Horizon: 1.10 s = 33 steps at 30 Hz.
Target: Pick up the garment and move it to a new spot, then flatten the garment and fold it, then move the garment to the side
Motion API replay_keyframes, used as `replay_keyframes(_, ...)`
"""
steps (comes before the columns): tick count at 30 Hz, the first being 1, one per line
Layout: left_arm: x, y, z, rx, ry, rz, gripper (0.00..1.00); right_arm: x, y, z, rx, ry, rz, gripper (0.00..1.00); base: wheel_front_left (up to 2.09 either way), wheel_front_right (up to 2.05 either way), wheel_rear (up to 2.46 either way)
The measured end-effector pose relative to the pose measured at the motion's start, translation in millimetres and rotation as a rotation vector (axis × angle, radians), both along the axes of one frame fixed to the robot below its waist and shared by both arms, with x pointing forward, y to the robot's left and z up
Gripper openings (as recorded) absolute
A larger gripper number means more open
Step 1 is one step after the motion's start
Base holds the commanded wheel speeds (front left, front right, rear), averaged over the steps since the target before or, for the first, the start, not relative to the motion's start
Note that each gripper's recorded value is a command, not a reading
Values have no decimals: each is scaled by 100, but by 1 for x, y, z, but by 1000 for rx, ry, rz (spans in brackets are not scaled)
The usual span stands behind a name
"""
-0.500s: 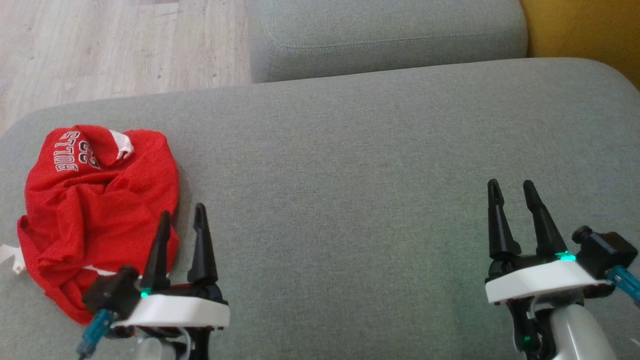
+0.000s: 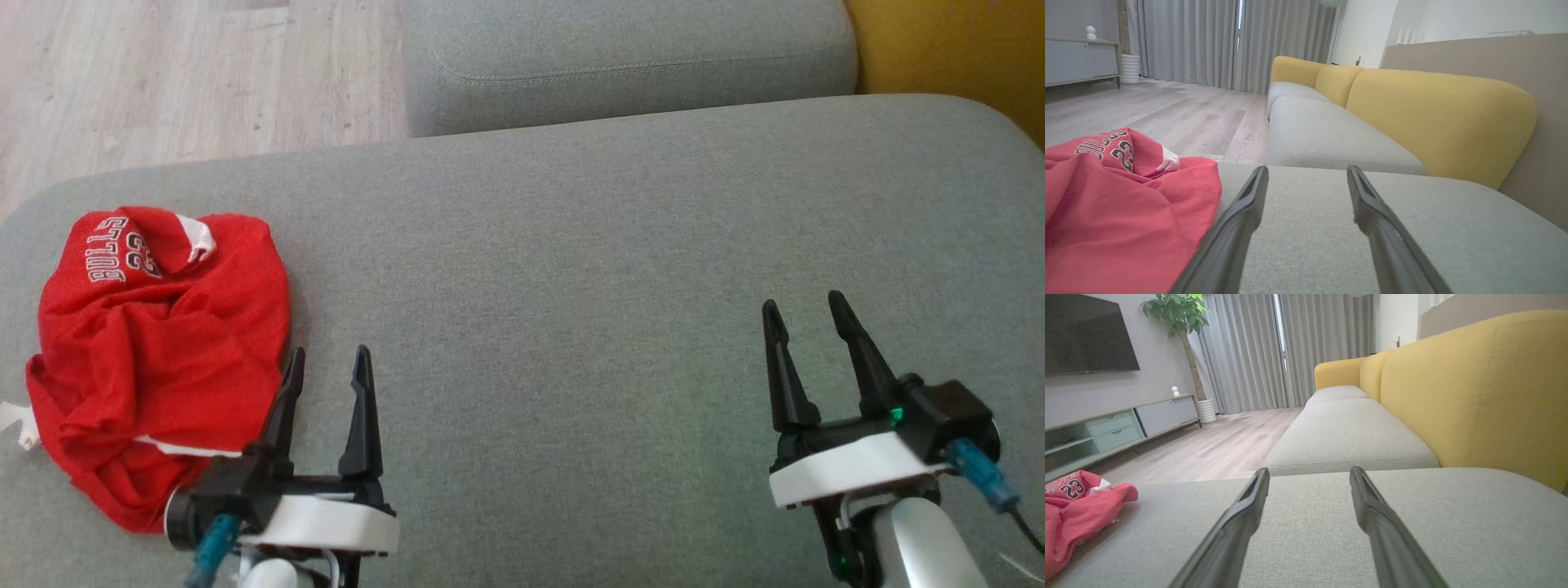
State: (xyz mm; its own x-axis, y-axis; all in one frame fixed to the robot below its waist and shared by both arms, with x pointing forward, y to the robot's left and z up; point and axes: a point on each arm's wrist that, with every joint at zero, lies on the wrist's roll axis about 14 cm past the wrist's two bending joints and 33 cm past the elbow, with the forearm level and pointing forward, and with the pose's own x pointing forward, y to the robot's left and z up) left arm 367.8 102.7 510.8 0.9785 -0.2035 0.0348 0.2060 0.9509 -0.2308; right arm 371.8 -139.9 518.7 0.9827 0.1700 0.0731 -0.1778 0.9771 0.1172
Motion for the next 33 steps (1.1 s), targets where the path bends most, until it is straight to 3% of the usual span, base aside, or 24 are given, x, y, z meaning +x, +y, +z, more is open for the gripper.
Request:
replay_keyframes(12, -4, -13, 1, 150, -62, -39, 100, -2, 12, 8, -156, -67, 40, 100, 0, 0, 0)
replay_keyframes(16, -8, -19, -1, 258, -94, -65, 100, -2, 16, 10, -212, -86, 53, 100, 0, 0, 0)
replay_keyframes(19, -8, -20, 0, 260, -103, -59, 100, -2, 18, 13, -223, -105, 58, 100, 0, 0, 0)
replay_keyframes(27, -3, -6, 23, 136, -150, 24, 100, -4, 16, 20, -82, -122, 47, 100, 0, 0, 0)
replay_keyframes(33, -9, 5, 9, 88, -99, 41, 100, -6, 7, -2, 95, -28, 10, 100, 0, 0, 0)
